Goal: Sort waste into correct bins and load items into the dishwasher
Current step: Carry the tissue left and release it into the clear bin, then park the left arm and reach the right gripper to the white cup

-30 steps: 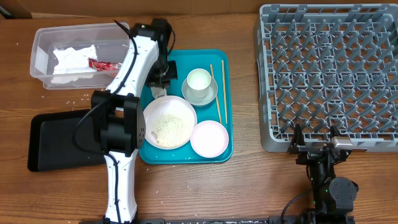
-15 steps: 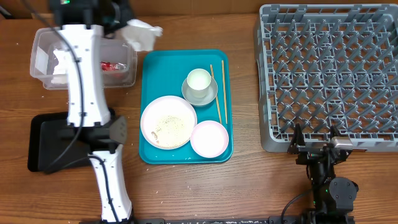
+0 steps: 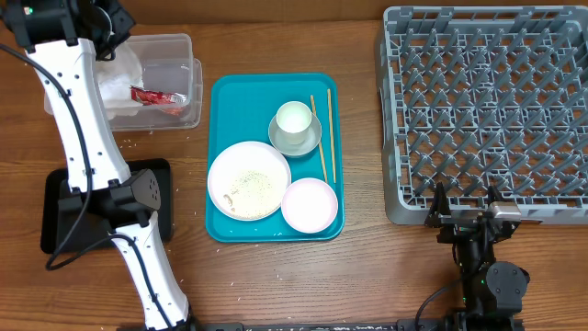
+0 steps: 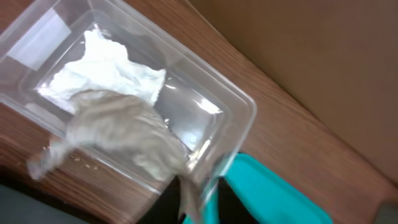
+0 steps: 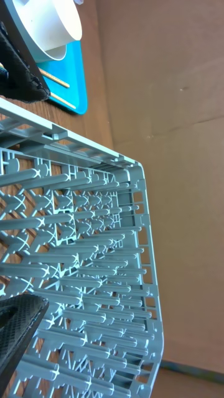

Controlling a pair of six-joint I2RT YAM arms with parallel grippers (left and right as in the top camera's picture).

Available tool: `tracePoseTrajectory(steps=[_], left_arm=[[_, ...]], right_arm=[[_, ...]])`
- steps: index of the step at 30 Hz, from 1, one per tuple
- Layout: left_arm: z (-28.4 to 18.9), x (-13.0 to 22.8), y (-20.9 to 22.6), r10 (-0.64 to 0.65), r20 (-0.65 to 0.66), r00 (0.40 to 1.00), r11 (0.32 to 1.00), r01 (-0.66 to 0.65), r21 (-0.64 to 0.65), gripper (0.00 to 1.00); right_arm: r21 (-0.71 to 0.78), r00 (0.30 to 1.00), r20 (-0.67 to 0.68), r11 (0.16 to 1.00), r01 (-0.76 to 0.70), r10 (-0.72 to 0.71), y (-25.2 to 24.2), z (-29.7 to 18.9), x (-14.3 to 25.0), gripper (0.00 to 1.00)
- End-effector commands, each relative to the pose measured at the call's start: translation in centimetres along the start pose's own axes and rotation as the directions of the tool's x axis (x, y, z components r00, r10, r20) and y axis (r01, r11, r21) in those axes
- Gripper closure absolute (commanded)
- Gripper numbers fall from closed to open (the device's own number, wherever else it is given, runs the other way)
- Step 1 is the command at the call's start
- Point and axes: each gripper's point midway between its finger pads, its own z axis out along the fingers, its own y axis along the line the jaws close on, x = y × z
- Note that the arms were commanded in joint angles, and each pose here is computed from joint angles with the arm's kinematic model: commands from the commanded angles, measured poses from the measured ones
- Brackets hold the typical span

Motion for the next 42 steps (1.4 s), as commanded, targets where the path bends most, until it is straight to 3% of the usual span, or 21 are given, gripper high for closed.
tracePoseTrajectory(steps=[1, 2, 3, 4, 9, 13, 16, 20, 22, 24, 28, 33, 38, 42], left_arm=[[1.6, 0.0, 1.2, -0.01, -0.002, 1.0, 0.998, 0.01, -0.064, 0.6], [2.3, 0.2, 1.3, -0.01, -0.013, 1.0, 0.997, 0.009, -0.07, 0.5], [2.7, 0.4, 1.3, -0.01, -0.025, 1.0, 0.997, 0.009, -0.073, 0.33], [3.1, 0.8, 1.4, -0.011, -0.042, 0.999, 0.997, 0.007, -0.075, 0.27], [2.8, 2.7, 1.2, -0.011, -0.136, 0.991, 0.999, 0.006, -0.039, 0.34], [-1.4, 3.7, -1.4, 0.1, -0.181, 0.978, 0.985, -0.072, 0.157, 0.35], [-5.8, 4.4, -2.0, 0.16, -0.164, 0.973, 0.965, -0.12, 0.234, 0.34], [-13.0, 4.5, -3.9, 0.277, -0.028, 0.96, 0.892, -0.246, 0.379, 0.31], [-15.4, 4.0, -3.3, 0.275, 0.036, 0.961, 0.897, -0.269, 0.35, 0.27], [-17.8, 3.1, -1.7, 0.263, 0.121, 0.957, 0.921, -0.287, 0.264, 0.0], [-21.5, 2.1, 0.6, 0.239, 0.235, 0.942, 0.949, -0.278, 0.151, 0.0], [-23.5, 0.6, 3.7, 0.104, 0.288, 0.952, 0.984, -0.141, 0.112, 0.0], [-20.8, -0.9, 7.7, -0.006, 0.232, 0.973, 0.999, -0.004, 0.039, 0.0], [-17.9, -0.3, 8.9, -0.017, 0.143, 0.99, 1.0, 0.018, -0.008, 0.0]], right_arm=[[-0.003, 1.0, 0.003, 1.0, 0.0, 0.0, 0.1, 0.0, 0.2, 0.0], [-0.003, 1.0, 0.003, 1.0, 0.0, 0.0, 0.1, 0.0, 0.2, 0.0], [-0.004, 1.0, 0.003, 1.0, 0.0, 0.0, 0.1, 0.0, 0.2, 0.0], [-0.004, 1.0, 0.003, 1.0, 0.0, 0.0, 0.1, 0.0, 0.2, 0.0], [-0.003, 1.0, 0.003, 1.0, 0.0, 0.0, 0.1, 0.0, 0.2, 0.0], [-0.004, 1.0, 0.003, 1.0, 0.0, 0.0, 0.1, 0.0, 0.2, 0.0], [-0.004, 1.0, 0.003, 1.0, 0.0, 0.0, 0.1, 0.0, 0.2, 0.0], [-0.003, 1.0, 0.003, 1.0, 0.0, 0.0, 0.1, 0.0, 0.2, 0.0], [-0.003, 1.0, 0.003, 1.0, 0.0, 0.0, 0.1, 0.0, 0.2, 0.0], [-0.003, 1.0, 0.003, 1.0, 0.0, 0.0, 0.1, 0.0, 0.2, 0.0], [-0.003, 1.0, 0.003, 1.0, 0.0, 0.0, 0.1, 0.0, 0.2, 0.0], [-0.003, 1.0, 0.003, 1.0, 0.0, 0.0, 0.1, 0.0, 0.2, 0.0], [-0.003, 1.0, 0.003, 1.0, 0.0, 0.0, 0.1, 0.0, 0.2, 0.0], [-0.003, 1.0, 0.003, 1.0, 0.0, 0.0, 0.1, 0.0, 0.2, 0.0]])
